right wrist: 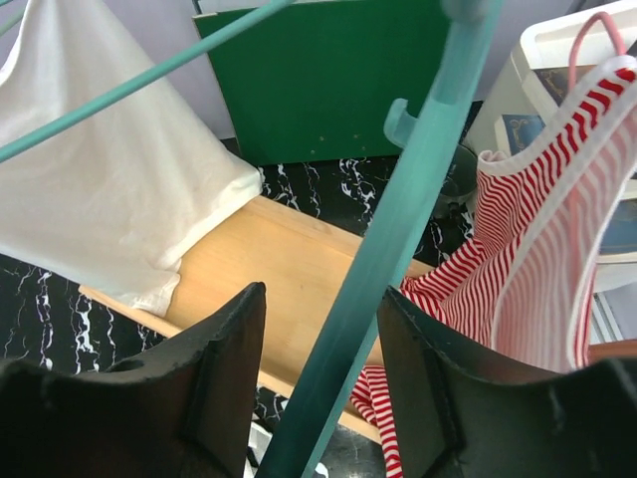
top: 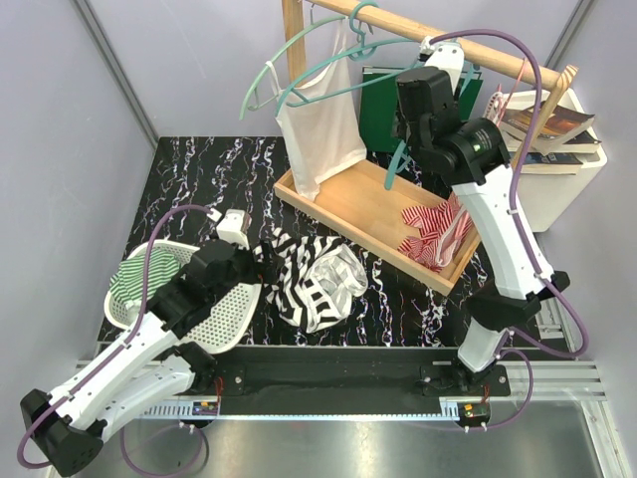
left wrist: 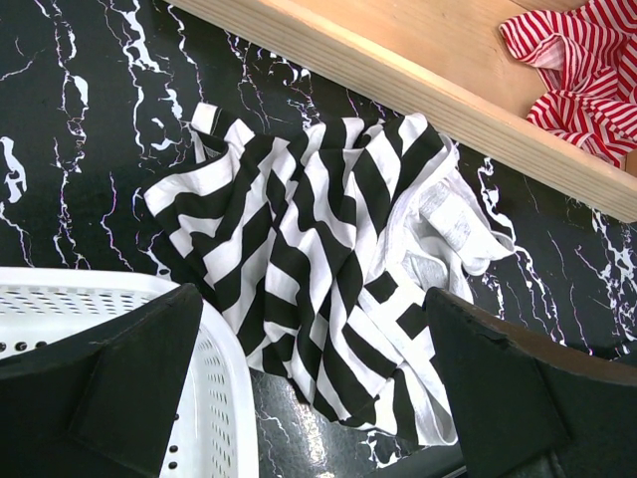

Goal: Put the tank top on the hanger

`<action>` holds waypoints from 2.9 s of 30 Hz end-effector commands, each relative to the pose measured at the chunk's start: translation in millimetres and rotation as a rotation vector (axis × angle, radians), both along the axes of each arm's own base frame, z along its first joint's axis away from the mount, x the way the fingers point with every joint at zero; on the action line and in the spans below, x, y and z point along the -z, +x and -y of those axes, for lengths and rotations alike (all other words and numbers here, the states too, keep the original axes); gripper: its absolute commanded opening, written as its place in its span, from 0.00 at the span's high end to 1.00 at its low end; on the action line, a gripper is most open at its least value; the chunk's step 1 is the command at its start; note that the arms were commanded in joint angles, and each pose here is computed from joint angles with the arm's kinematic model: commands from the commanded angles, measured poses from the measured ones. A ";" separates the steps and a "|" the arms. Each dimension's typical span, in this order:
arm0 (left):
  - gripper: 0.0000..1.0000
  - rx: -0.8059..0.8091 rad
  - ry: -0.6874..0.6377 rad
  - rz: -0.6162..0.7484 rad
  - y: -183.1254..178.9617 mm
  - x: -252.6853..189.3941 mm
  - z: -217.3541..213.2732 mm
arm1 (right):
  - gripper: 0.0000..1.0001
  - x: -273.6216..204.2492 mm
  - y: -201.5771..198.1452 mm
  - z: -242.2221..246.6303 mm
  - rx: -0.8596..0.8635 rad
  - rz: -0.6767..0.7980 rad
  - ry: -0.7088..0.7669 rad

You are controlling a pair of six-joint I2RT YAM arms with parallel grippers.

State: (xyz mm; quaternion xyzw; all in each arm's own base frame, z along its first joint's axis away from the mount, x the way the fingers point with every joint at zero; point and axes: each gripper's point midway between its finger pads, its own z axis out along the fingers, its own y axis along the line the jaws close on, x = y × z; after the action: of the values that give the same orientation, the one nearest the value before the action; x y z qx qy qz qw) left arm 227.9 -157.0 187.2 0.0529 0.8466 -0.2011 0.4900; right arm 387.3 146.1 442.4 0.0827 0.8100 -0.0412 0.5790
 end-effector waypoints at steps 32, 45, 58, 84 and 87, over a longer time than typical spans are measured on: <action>0.01 -0.032 0.014 0.005 4.0 6.4 -1.7 | 1.00 -71.6 -36.7 48.9 0.048 0.143 -0.069; 0.01 -0.048 0.018 0.016 4.6 5.5 -5.2 | 1.00 -104.4 -45.5 55.4 0.036 0.252 -0.092; 0.01 -0.076 0.081 -0.025 6.7 25.3 -10.6 | 1.00 -91.8 -68.6 51.6 -0.081 0.250 -0.080; 0.01 0.077 0.048 -0.158 -2.5 65.9 26.2 | 1.00 9.4 -100.0 45.2 -0.207 0.114 -0.033; 0.01 0.096 0.050 -0.199 -4.5 78.8 31.7 | 1.00 34.8 -98.3 34.9 -0.238 0.058 -0.023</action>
State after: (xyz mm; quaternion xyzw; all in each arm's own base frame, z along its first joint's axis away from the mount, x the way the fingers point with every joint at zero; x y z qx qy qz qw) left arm 224.7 -174.0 117.4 0.0790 0.8920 -0.1799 0.4071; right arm 287.0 92.5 418.1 -0.0170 0.7944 -0.0223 0.6067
